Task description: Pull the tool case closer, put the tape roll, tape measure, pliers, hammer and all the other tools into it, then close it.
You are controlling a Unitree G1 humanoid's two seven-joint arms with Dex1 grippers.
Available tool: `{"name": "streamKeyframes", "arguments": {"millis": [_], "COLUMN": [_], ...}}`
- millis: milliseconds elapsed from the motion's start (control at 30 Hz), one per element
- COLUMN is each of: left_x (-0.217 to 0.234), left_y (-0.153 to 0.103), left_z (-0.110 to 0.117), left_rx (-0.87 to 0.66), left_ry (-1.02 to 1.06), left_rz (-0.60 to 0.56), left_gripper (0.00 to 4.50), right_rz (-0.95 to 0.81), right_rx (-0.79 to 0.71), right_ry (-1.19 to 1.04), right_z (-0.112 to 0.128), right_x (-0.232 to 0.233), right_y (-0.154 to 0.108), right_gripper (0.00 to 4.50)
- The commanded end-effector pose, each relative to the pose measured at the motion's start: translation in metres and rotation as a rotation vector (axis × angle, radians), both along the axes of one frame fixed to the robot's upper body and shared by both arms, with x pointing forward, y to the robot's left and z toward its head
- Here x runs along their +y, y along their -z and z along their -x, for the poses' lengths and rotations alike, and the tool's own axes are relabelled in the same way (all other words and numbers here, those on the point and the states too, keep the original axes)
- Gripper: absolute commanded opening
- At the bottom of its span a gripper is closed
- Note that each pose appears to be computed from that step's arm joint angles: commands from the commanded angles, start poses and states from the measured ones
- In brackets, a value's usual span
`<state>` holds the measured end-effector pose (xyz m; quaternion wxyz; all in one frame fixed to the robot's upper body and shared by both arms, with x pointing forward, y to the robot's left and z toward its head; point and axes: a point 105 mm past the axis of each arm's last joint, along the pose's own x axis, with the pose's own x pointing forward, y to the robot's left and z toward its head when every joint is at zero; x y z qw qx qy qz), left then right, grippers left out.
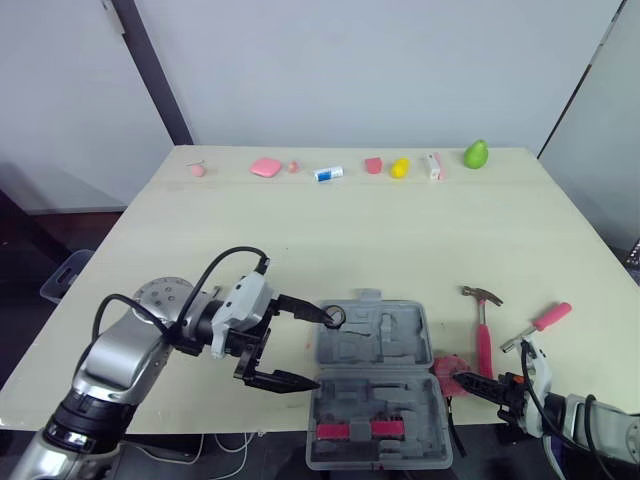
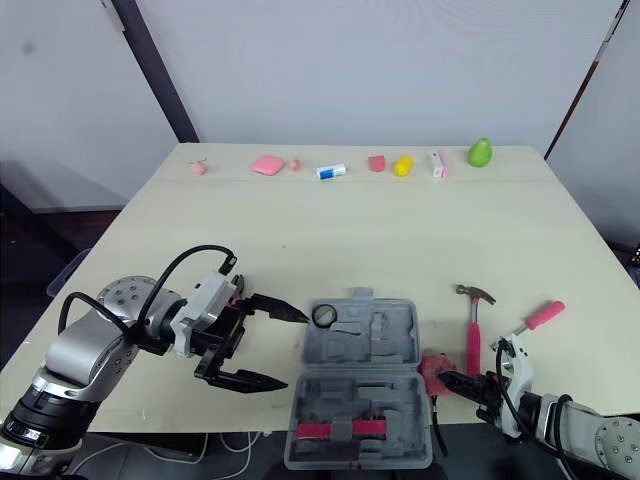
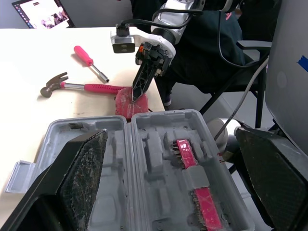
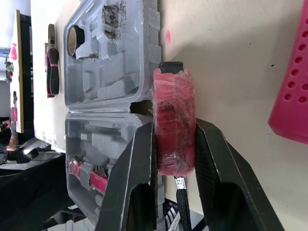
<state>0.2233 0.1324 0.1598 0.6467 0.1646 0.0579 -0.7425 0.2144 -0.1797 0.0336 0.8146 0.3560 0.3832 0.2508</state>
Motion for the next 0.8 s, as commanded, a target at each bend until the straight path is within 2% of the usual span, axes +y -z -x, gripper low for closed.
{"name": "streamKeyframes", "arguments": {"millis": [33,200,233,267,567,667,733,800], "left_x": [0.000,0.003,0.004,0.004,0.007,0.008,0.008,0.008], "left_y": [-0.009,-0.008,-0.008,-0.008,-0.008,-0.007,-0.007,-0.007], "left_z": [0.006,0.006,0.005,0.005,0.006,0.007,0.008,0.009], "left_rx": [-0.027,-0.033,-0.035,-0.035,-0.040,-0.042,-0.045,-0.045], "left_ry": [0.027,0.022,0.020,0.020,0.017,0.017,0.018,0.018], "left_rz": [0.008,0.009,0.009,0.009,0.019,0.022,0.023,0.025], "left_gripper": [4.50,4.50,4.50,4.50,4.50,4.50,4.50,4.50], "right_rz": [0.018,0.010,0.026,0.031,0.132,0.223,0.337,0.400], "right_rx": [-0.003,-0.023,-0.026,-0.030,-0.101,-0.231,-0.366,-0.430], "right_ry": [0.009,0.019,0.011,0.006,-0.158,-0.273,-0.410,-0.481], "right_z": [0.002,0.004,0.005,0.007,0.024,0.025,0.026,0.025], "right_x": [-0.004,-0.012,-0.015,-0.017,-0.031,-0.031,-0.031,-0.033], "right_y": [0.000,-0.008,-0.009,-0.010,-0.038,-0.049,-0.050,-0.047], "right_gripper": [1.55,3.89,4.26,4.41,4.41,4.41,4.41,4.41]}}
